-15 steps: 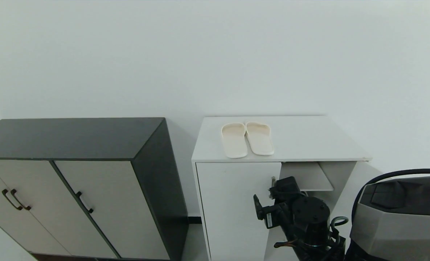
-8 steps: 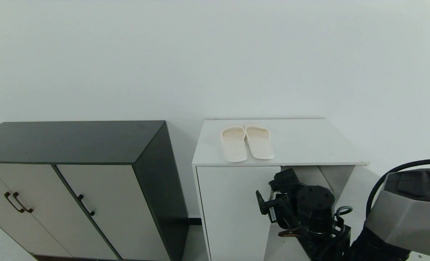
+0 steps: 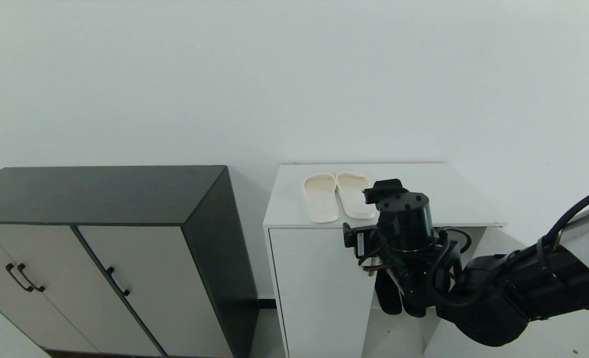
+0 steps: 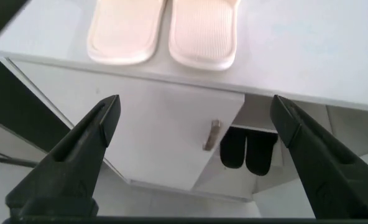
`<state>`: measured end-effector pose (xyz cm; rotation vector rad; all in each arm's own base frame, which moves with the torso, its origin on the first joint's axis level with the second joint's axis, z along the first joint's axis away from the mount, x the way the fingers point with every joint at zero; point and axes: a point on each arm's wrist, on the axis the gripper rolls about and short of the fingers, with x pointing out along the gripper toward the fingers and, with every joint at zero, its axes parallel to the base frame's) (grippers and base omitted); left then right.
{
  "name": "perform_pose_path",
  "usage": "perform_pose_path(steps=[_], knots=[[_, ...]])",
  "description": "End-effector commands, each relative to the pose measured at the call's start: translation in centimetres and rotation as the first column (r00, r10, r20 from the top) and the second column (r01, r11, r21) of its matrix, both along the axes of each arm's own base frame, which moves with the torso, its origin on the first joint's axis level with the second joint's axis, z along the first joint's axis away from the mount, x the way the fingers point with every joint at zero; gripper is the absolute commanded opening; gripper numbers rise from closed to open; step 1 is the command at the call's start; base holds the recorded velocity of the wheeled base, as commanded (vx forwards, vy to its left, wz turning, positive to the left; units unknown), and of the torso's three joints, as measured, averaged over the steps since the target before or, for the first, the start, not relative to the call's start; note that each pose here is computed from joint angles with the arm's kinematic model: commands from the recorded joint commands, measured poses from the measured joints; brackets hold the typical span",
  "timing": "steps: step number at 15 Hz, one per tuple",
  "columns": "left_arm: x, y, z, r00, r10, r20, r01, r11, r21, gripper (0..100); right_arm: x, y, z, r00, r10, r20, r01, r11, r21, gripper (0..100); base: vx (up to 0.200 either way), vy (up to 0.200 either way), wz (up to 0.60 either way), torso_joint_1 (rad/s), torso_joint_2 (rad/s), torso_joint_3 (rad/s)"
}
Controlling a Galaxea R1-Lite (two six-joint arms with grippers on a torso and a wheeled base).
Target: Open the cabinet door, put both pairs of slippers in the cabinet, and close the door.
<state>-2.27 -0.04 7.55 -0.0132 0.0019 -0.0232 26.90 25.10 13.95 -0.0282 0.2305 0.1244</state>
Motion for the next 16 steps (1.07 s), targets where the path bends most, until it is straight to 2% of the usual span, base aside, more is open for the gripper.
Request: perform_pose_path(steps=[1,5,7,16], knots=[[0.0,0.0,0.0,1.000,-0.001,0.000,0.001,1.000,-0.001,0,-0.2,0.2,0.7,1.000,0.008,0.016,-0.009,1.000,0.021,100,0.000,0.000,0.00,0.000,0.00,0.000],[0.0,0.0,0.0,1.000,0.000,0.000,0.000,1.000,-0.001,0,-1.3,0.7,-0.2,0.994,0.100,0.036,-0.102,0.993,0.063,100,0.000,0.000,0.00,0.000,0.00,0.000],[0.0,0.0,0.0,1.000,0.000,0.000,0.000,1.000,-0.001,0,-1.4,0.7,-0.4,0.994,0.104,0.033,-0.105,0.993,0.058,100,0.000,0.000,0.00,0.000,0.00,0.000],[0.0,0.0,0.0,1.000,-0.001,0.000,0.001,1.000,-0.001,0,-0.6,1.4,-1.5,0.995,0.094,0.022,-0.094,0.995,0.045,100,0.200,0.000,0.00,0.006,0.00,0.000]])
